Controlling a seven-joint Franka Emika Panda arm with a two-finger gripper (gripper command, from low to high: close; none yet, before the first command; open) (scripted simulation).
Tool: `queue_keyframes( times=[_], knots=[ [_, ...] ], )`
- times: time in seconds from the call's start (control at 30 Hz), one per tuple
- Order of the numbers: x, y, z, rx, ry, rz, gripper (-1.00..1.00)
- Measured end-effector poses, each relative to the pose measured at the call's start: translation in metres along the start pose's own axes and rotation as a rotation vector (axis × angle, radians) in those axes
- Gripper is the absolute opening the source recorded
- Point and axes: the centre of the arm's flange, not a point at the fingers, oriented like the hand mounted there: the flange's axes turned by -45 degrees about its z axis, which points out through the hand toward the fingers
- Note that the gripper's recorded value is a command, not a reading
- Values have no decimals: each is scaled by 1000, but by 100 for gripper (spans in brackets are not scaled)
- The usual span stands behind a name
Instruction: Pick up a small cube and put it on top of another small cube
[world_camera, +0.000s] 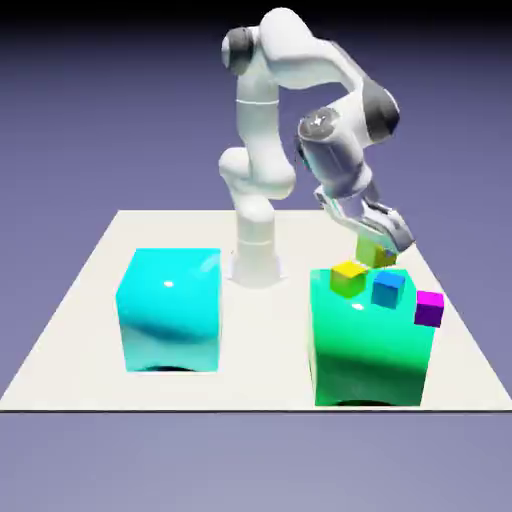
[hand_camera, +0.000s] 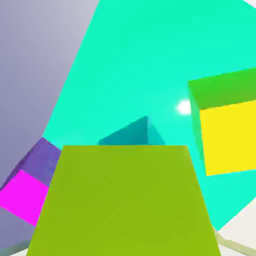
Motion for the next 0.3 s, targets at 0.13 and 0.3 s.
queue_keyframes(
  times=[0.13,0.3],
  knots=[
    [5,-1,43,-3,-1,-5,-100],
    [12,0,51,2,0,5,100]
  ],
)
